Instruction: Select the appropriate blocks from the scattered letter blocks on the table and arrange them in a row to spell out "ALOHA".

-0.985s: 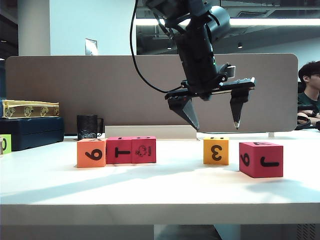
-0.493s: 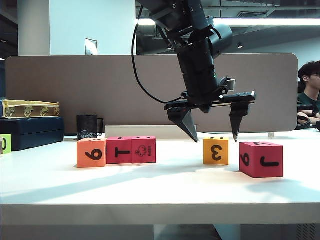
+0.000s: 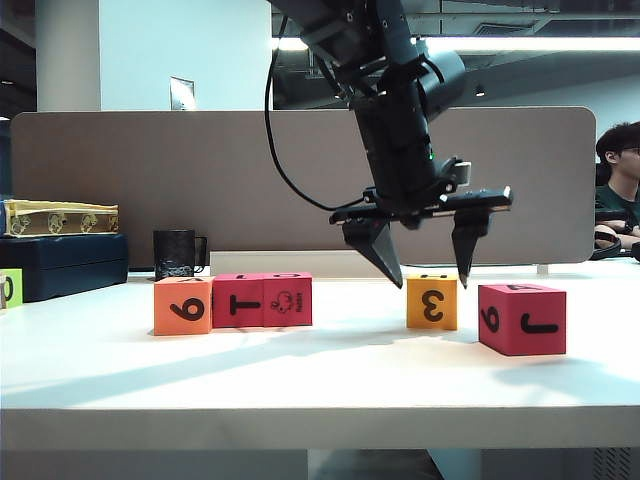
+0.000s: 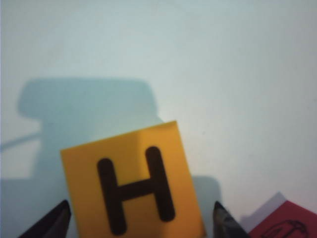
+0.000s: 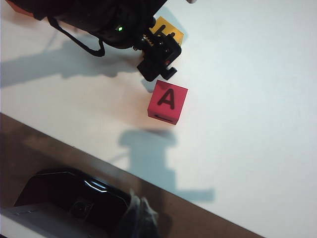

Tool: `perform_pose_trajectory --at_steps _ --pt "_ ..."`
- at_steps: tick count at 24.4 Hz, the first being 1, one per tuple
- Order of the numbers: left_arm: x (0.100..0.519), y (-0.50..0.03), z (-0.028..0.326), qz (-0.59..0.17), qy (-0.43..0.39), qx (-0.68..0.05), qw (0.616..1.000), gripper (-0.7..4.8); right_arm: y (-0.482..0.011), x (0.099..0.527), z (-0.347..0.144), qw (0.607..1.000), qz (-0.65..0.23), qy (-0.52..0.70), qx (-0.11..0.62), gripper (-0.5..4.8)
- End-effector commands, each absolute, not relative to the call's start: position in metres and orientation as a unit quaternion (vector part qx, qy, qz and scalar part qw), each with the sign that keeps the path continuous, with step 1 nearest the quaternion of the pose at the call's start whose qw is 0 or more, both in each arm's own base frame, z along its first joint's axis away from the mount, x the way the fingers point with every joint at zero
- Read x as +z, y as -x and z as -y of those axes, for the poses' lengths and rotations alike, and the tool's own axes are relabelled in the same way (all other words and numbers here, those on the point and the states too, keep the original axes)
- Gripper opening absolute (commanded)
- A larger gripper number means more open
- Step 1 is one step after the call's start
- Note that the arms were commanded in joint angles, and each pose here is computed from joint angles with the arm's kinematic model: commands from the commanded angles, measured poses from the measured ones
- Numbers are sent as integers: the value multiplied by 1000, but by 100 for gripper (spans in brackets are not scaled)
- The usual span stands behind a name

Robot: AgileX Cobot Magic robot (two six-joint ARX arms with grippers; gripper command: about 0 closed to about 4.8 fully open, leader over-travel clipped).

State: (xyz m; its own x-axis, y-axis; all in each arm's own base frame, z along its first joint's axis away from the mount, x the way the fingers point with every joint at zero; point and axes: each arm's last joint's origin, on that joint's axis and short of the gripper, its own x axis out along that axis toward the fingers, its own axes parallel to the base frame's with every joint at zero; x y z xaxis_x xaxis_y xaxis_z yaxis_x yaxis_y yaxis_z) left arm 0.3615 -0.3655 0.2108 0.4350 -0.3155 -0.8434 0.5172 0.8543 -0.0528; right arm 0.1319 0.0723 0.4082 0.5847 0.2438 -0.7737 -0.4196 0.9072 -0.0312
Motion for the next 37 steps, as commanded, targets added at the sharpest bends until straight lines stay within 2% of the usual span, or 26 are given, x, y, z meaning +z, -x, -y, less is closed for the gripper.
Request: perform_pose_trajectory --at_steps 1,4,6,17,29,37 --pt "209 -362 366 -475 -107 -247 838 362 -131 410 -72 886 -410 103 189 -7" --pt "209 -362 366 -471 -105 -249 840 350 -131 410 -72 886 -409 104 189 -7" --pt "209 -362 366 -471 -105 -249 840 239 -131 410 -72 886 -409 104 189 -7" --pt "210 -365 362 -468 -118 -248 840 237 -131 410 -72 886 -409 104 189 -7" --pt "206 -387 317 -528 -134 -181 819 237 -132 410 -72 888 -405 104 190 -7" --pt "204 -388 307 -545 -156 -177 805 237 -132 410 -72 888 -406 105 190 -7"
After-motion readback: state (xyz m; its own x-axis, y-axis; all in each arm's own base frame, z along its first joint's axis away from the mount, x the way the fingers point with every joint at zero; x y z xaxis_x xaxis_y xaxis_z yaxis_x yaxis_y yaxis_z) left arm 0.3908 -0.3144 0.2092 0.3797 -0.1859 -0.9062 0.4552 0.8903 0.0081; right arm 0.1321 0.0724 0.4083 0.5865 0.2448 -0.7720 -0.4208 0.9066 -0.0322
